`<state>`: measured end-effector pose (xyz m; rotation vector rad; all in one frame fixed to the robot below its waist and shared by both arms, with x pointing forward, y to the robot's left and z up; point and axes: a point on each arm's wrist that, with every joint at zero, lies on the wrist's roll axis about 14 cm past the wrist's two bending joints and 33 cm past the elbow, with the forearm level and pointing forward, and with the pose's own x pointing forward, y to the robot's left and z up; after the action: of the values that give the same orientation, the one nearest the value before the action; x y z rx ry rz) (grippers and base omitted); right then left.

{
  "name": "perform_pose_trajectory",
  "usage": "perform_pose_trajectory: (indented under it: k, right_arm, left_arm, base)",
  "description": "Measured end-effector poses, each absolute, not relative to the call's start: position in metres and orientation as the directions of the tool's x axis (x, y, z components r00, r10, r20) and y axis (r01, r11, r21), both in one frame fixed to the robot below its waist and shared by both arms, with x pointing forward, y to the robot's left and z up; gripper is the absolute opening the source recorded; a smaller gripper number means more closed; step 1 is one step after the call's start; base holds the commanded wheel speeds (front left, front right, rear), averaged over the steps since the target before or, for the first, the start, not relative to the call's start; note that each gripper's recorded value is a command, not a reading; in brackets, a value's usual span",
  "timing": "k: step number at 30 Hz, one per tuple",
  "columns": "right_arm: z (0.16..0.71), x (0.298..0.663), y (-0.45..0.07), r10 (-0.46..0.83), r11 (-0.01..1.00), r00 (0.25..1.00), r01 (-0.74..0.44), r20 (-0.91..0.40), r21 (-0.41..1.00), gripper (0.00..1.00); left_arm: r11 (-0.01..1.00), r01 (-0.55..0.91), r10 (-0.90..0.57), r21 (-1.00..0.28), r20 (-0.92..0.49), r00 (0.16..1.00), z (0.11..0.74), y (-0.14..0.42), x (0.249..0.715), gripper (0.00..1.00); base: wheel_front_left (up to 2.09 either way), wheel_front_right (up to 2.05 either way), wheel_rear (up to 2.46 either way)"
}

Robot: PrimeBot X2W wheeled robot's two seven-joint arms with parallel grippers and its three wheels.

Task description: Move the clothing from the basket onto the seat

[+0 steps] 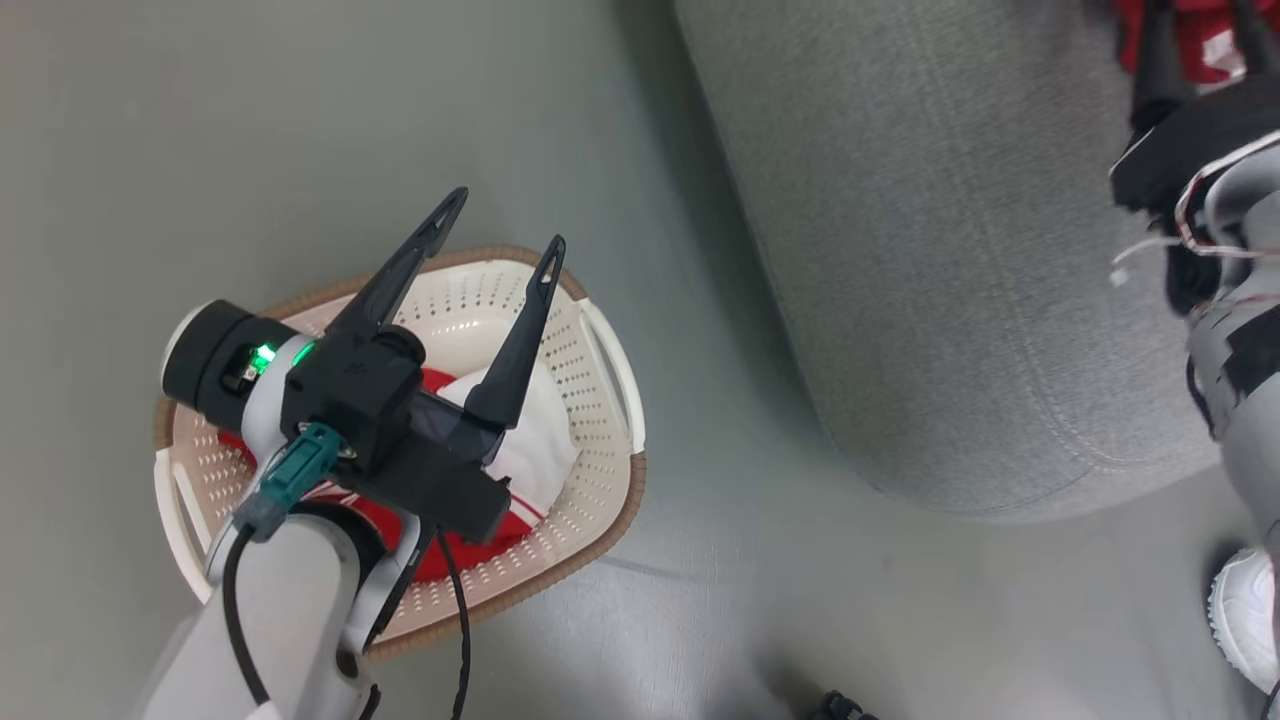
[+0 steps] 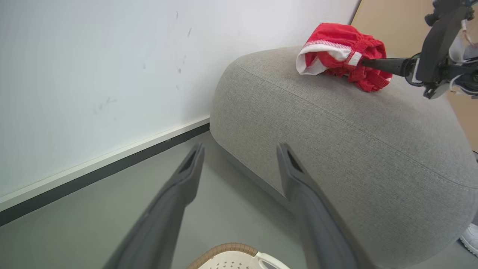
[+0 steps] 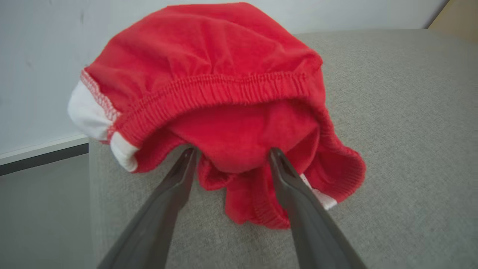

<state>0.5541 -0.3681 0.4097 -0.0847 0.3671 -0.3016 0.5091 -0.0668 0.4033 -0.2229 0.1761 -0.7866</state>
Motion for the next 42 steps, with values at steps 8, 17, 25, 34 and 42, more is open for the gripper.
perform_pose_trajectory:
  k: [8,17,25,34,42]
  right_arm:
    - [0.425,0.522,-0.362,-0.275,0.959,0.898,0.232,-0.342,-0.164,1.00]
    - [0.466,0.507,-0.351,-0.233,0.966,0.935,0.193,-0.266,-0.169,1.00]
    - [0.512,0.508,-0.319,-0.147,0.983,0.978,0.127,-0.145,-0.134,1.00]
    - [0.536,0.495,-0.264,-0.028,0.998,0.998,0.024,-0.058,-0.063,1.00]
    - [0.538,0.469,-0.219,0.060,0.998,0.998,-0.060,-0.020,-0.005,1.00]
  left_arm:
    - [0.673,0.681,-0.722,-0.288,-0.058,0.689,0.420,-0.074,0.494,1.00]
    - [0.696,0.650,-0.689,-0.305,-0.026,0.724,0.445,-0.069,0.482,1.00]
    - [0.764,0.577,-0.604,-0.289,-0.006,0.797,0.465,-0.041,0.475,1.00]
    - [0.848,0.463,-0.478,-0.259,0.007,0.878,0.482,0.010,0.460,1.00]
    - [0.904,0.360,-0.371,-0.231,-0.003,0.929,0.487,0.052,0.436,1.00]
  base:
    - [0.00,0.00,0.00]
    - [0.00,0.00,0.00]
    - [0.00,0.00,0.00]
    - [0.00,0.00,0.00]
    - [0.00,0.00,0.00]
